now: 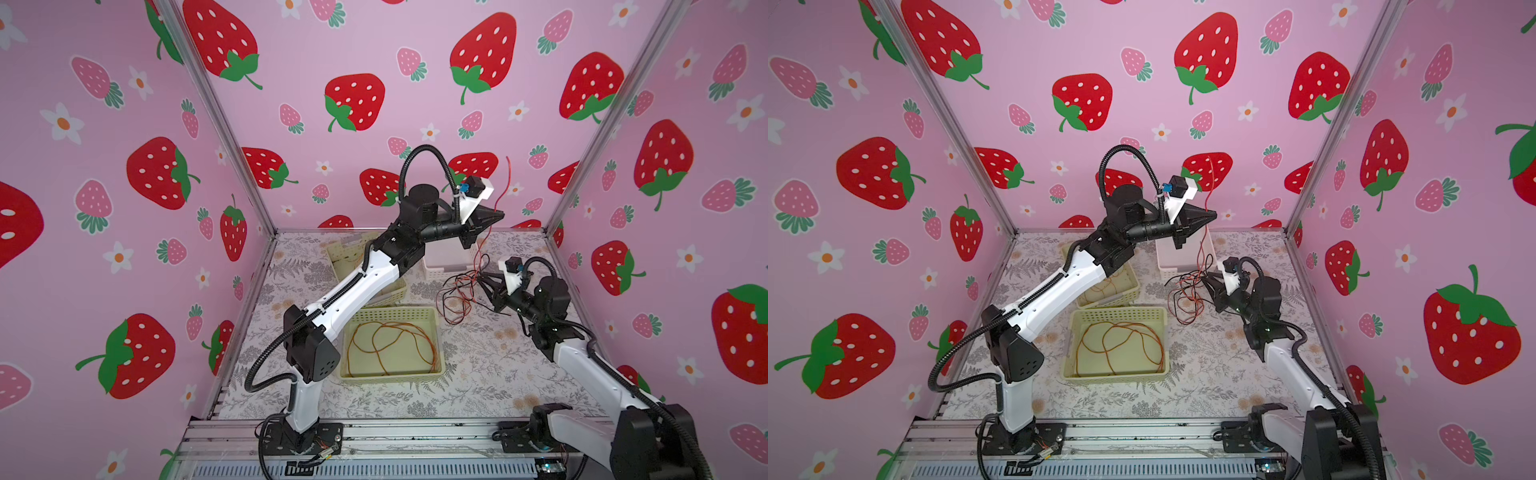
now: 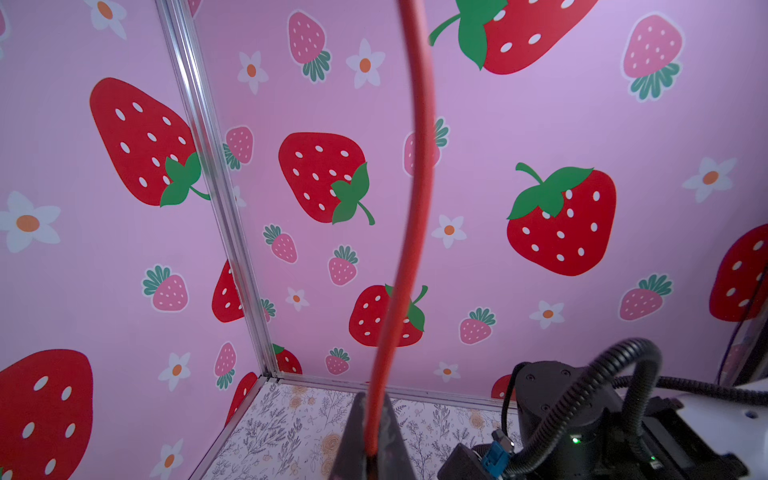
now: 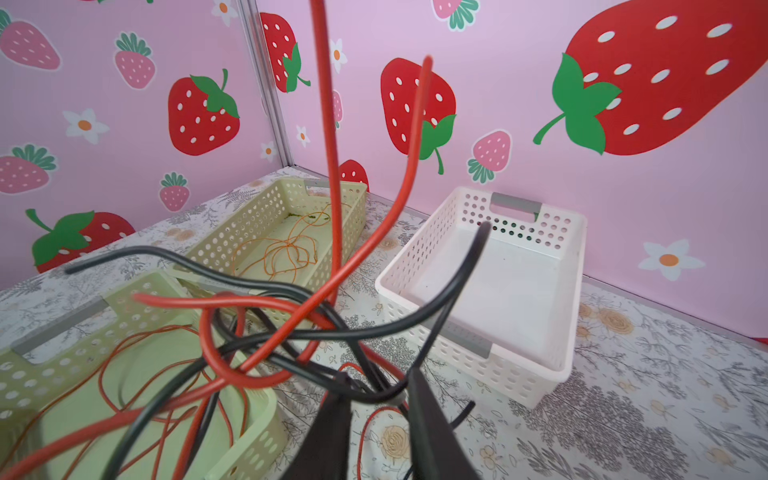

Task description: Untangle the cables

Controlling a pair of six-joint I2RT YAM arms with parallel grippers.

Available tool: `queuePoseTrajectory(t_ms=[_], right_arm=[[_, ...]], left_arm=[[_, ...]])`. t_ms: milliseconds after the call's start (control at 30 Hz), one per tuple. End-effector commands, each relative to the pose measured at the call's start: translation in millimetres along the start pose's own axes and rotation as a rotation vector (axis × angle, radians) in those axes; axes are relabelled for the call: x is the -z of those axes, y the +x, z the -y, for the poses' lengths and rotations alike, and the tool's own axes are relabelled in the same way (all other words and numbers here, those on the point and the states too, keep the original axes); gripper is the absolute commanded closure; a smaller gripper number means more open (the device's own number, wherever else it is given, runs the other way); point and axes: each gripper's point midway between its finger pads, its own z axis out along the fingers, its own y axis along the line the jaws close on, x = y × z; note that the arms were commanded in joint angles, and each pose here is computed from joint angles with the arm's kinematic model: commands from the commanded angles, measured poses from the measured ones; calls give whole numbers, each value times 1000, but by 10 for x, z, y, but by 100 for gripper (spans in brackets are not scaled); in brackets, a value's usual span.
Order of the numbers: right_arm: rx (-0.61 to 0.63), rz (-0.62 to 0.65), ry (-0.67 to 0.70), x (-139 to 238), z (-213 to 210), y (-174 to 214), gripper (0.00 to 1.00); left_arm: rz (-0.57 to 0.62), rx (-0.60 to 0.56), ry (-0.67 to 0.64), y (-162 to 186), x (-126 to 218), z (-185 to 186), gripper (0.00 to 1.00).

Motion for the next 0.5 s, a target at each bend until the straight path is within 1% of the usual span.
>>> queuePoseTrajectory(t_ms=[0,133,233,367,400,467], right_arm=[[50,33,4,-15,-6,-164,87],[61,49,51,46,40,-211,100],[28,39,99,81,121,-165,100],[-53,77,81,164,112,-125,100],[-81,93,82,194,121,-113,99],[-131,126,61,251,105,-124,74]], left_arm=[[49,-49,7,-262,78,67,100],[49,-56,-15,-283,125,21,100],[51,-55,-28,-308,173,-28,100],[47,-51,-46,-300,227,-101,100],[45,-49,-48,-290,240,-122,100],[42,-43,-50,-269,246,-138,100]])
